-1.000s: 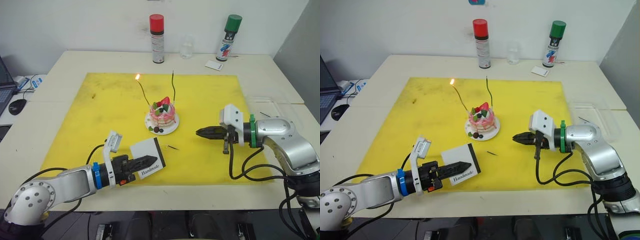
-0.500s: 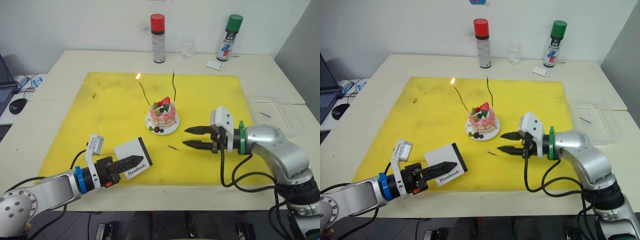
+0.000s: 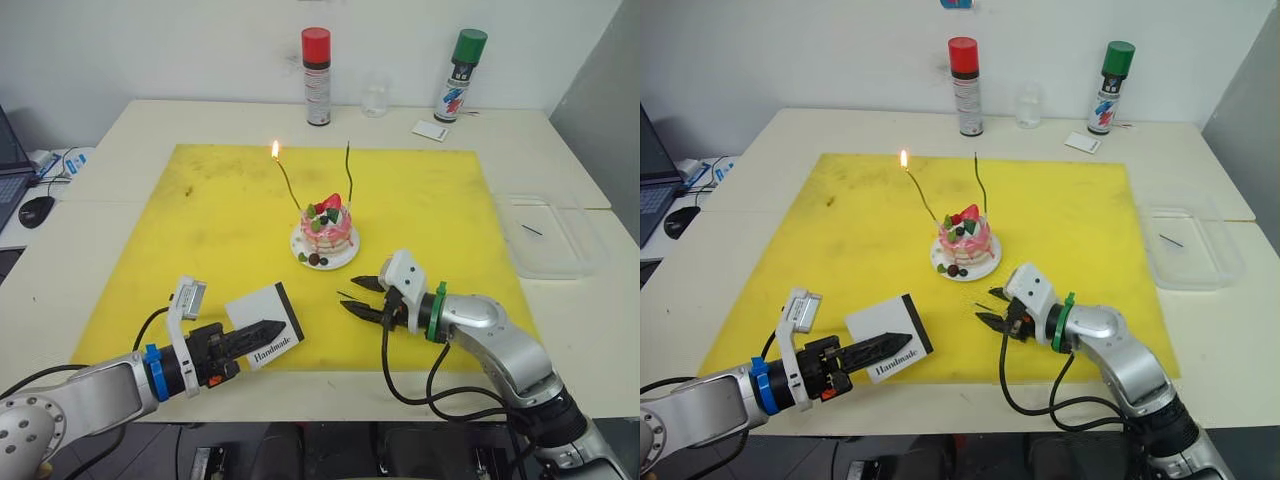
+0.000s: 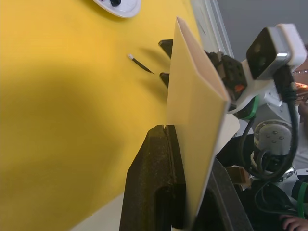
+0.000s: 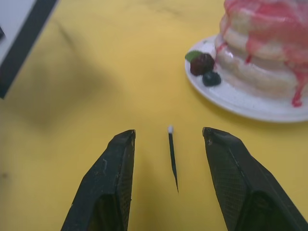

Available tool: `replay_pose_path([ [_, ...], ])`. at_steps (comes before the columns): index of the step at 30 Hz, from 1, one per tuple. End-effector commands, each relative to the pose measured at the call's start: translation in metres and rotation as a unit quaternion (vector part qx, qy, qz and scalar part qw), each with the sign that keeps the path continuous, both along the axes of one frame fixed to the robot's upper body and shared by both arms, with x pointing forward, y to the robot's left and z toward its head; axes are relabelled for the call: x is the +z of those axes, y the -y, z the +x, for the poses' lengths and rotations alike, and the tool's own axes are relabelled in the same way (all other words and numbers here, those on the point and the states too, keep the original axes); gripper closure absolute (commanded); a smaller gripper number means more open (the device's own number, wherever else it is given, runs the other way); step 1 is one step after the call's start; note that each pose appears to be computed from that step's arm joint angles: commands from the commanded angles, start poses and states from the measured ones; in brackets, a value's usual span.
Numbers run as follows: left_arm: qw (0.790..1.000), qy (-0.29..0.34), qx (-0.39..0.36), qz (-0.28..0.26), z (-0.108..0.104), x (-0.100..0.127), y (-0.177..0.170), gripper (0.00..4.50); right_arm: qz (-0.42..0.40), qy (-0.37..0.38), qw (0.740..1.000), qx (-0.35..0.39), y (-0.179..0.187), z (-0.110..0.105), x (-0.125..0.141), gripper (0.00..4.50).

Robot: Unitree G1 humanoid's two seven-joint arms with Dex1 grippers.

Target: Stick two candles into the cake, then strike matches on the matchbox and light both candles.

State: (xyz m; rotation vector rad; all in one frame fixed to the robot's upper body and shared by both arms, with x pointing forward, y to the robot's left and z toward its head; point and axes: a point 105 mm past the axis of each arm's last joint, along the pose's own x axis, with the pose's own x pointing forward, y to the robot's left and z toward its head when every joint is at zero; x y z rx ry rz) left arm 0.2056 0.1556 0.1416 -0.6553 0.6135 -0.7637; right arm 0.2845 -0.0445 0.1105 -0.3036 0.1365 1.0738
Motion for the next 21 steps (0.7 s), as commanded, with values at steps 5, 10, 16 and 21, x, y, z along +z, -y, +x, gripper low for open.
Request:
replay_pose_path([
  [5, 1.0, 0.019, -0.01, -0.001, -0.002, 0.012, 0.005, 4.5, 0.002, 0.029, 1.0, -0.004, -0.011, 0.007, 0.0, 2.19],
  [10, 1.0, 0.021, -0.009, 0.0, -0.001, 0.013, 0.006, 4.5, -0.011, 0.019, 1.0, -0.011, -0.013, 0.01, -0.008, 2.19],
  [16, 1.0, 0.025, -0.009, -0.003, -0.001, 0.014, 0.009, 4.5, -0.02, 0.01, 0.999, -0.026, -0.012, 0.016, -0.014, 3.15],
  [21, 1.0, 0.025, -0.006, -0.004, -0.002, 0.014, 0.01, 4.5, -0.024, 0.008, 0.999, -0.025, -0.008, 0.015, -0.015, 3.8],
])
